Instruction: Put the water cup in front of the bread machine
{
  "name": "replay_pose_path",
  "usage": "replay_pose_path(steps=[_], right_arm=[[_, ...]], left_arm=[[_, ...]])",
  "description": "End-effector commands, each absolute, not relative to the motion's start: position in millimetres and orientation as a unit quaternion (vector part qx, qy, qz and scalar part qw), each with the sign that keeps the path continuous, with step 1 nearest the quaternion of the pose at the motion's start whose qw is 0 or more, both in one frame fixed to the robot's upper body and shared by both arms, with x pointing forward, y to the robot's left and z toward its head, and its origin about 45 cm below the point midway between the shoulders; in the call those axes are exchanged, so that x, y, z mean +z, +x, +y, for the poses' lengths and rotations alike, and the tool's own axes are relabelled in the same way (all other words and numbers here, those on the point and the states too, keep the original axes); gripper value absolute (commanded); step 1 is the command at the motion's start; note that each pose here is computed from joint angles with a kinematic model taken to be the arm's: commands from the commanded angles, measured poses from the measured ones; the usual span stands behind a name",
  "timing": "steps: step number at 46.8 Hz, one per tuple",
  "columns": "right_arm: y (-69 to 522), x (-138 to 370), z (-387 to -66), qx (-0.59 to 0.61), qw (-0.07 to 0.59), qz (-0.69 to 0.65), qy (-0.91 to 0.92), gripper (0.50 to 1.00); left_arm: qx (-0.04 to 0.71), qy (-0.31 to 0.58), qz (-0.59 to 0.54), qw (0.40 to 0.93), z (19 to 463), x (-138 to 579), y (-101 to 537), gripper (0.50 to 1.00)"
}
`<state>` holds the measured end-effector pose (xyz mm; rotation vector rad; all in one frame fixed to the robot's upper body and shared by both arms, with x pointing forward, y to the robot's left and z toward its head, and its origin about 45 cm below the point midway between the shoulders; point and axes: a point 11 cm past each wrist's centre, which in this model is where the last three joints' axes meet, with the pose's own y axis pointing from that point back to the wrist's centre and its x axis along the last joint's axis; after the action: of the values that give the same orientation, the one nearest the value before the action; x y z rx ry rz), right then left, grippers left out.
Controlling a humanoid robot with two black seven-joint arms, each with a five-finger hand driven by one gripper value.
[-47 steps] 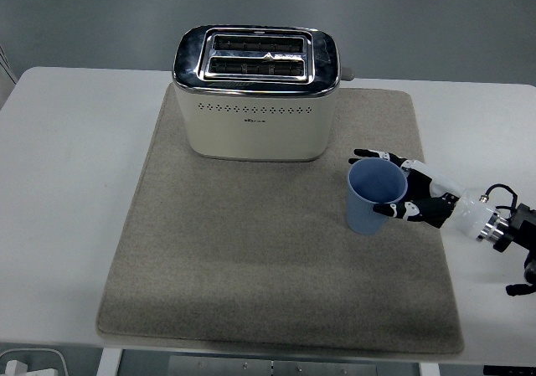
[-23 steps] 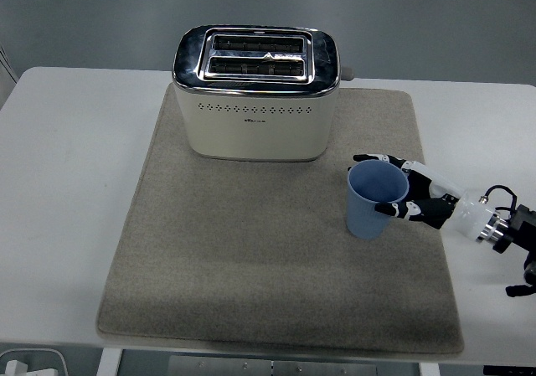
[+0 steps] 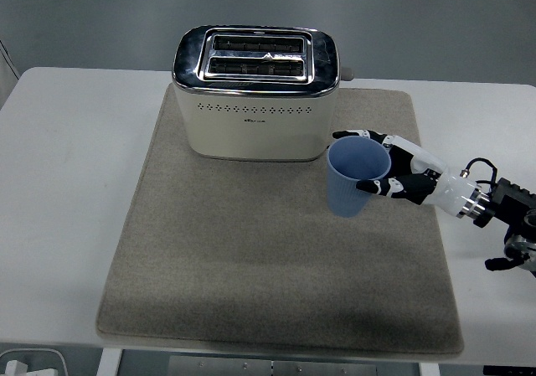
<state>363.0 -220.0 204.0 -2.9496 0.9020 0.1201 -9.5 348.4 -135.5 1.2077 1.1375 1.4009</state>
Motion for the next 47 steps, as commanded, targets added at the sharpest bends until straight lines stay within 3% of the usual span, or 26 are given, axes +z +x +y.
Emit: replay_pose_path(steps=[1,33,47], right_arm=[[364.2,206.6,-209.0,0.036,0.029,0.280,-0.959,0.709],[357.7,207.3,-119.6,0.034,0.016,0.186,-0.982,0.727],[361.8,206.1,-98.9,0.026,0.016,0.204,-0.978,0.750]], left_arm=[[0.571,0.492,0.464,0.466,348.5,-135.5,-9.5,1.000],[0.571,0.492,0.463,0.466,348.6,-135.4,-9.5,1.000],[0.571,0.492,0.463,0.466,348.6,-135.4,-9.5,1.000]])
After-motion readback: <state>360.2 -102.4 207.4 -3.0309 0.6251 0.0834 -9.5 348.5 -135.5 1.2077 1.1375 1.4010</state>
